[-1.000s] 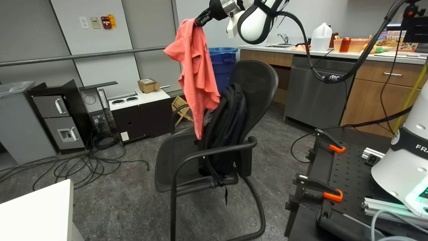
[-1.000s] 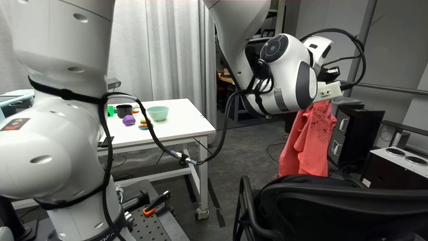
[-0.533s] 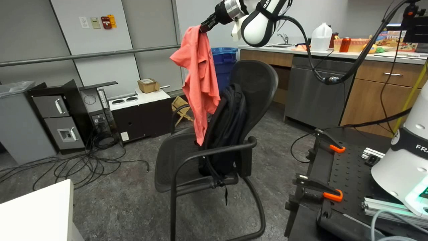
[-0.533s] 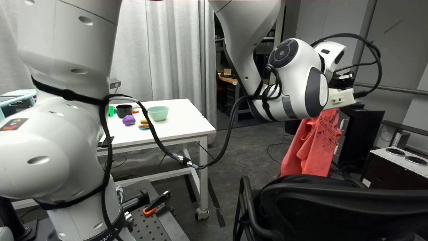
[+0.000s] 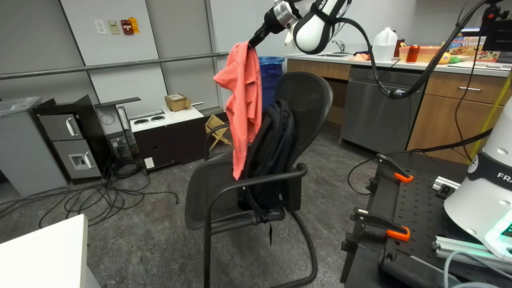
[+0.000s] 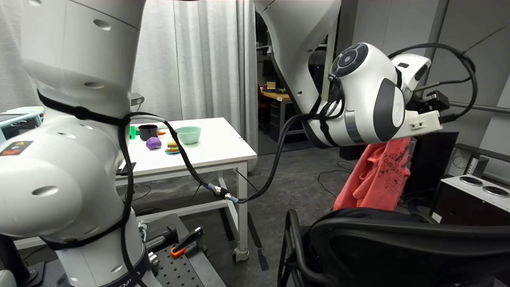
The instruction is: Remove the sweatshirt from the backrest of the black chair
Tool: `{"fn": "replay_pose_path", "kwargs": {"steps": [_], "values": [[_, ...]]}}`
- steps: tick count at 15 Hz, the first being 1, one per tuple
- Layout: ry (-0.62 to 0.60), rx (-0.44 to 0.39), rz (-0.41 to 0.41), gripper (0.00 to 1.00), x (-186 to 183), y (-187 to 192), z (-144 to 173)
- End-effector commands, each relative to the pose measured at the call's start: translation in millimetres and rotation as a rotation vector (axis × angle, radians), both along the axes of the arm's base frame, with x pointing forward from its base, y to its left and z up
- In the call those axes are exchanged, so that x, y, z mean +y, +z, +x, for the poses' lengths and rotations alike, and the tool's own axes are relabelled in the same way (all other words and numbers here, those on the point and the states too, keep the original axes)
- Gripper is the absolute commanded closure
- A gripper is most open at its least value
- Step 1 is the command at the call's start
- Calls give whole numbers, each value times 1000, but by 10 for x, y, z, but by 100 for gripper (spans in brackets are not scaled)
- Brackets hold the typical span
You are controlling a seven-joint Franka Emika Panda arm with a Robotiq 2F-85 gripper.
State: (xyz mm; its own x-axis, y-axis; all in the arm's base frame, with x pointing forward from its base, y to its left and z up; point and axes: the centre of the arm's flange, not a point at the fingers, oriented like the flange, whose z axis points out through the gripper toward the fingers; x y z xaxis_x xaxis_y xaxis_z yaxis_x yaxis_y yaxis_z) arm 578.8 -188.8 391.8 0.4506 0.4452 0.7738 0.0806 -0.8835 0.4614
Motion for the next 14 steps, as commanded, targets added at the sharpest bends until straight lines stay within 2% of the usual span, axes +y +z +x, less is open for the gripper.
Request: {"fn": "replay_pose_path", "kwargs": {"steps": [1, 8, 11, 14], "values": [[-70, 199, 33, 0, -18, 76, -1], [-218, 568, 175, 0, 235, -36, 117], [-276, 672, 239, 0, 193, 86, 133], [-312, 730, 290, 0, 23, 416, 158]]}}
